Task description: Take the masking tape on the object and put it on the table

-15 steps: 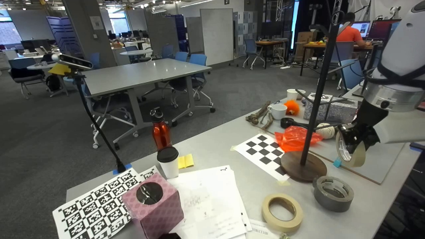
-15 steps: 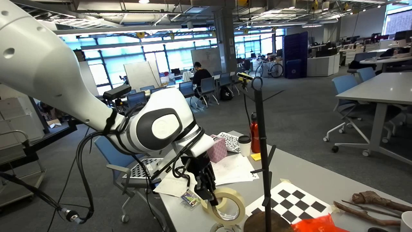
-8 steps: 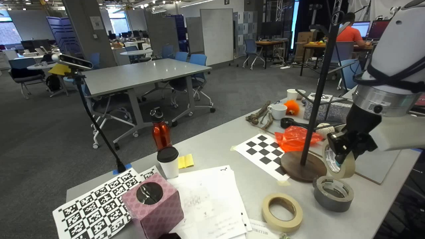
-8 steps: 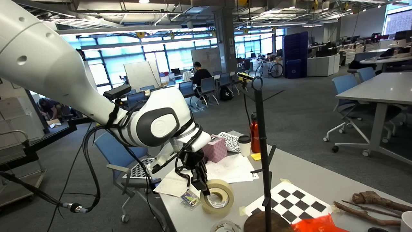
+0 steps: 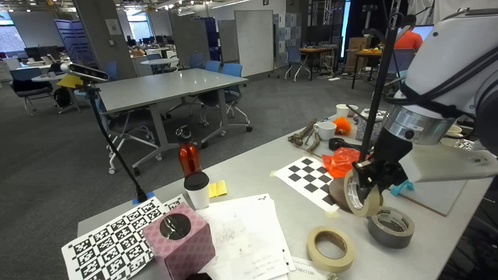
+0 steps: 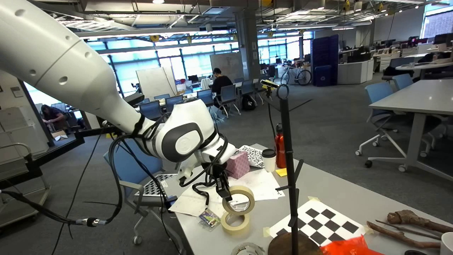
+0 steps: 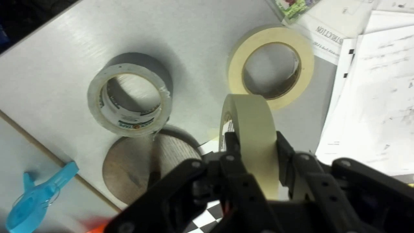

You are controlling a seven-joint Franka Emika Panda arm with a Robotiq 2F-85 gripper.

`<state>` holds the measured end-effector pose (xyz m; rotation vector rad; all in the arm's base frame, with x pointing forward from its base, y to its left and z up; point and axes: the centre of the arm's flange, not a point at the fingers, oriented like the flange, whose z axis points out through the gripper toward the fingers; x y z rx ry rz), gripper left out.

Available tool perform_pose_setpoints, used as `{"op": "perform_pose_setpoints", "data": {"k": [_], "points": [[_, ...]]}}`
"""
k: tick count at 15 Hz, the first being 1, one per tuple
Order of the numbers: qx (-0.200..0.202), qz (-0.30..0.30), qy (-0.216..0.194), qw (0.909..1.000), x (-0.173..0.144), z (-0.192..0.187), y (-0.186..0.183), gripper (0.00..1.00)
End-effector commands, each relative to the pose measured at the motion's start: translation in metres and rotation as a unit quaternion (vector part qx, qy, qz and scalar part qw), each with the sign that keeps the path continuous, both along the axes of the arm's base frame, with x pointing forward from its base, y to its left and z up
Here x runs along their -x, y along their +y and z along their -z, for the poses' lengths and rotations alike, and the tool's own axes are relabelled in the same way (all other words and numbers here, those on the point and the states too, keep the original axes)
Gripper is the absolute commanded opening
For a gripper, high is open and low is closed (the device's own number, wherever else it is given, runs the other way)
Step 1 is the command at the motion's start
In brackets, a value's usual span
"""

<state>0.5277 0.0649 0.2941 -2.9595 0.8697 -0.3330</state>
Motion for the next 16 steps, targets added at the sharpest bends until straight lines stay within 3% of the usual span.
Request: {"op": "perform_pose_setpoints", "data": {"k": [1, 5, 9, 14, 16], "points": [[-0.053, -0.015, -0.011, 0.9984, -0.028, 0.010, 0.019, 0.07], [-0.116, -0.026, 0.009, 0.9929, -0.031, 0.031, 0.044, 0.07], [-0.186, -0.044, 0.024, 0.9812, -0.033, 0.047, 0.057, 0.07], [-0.250, -0.099, 0.019, 0.9629, -0.048, 0.058, 0.043, 0.07], [-0.258, -0.119, 0.020, 0.9585, -0.055, 0.064, 0.029, 0.07]]}}
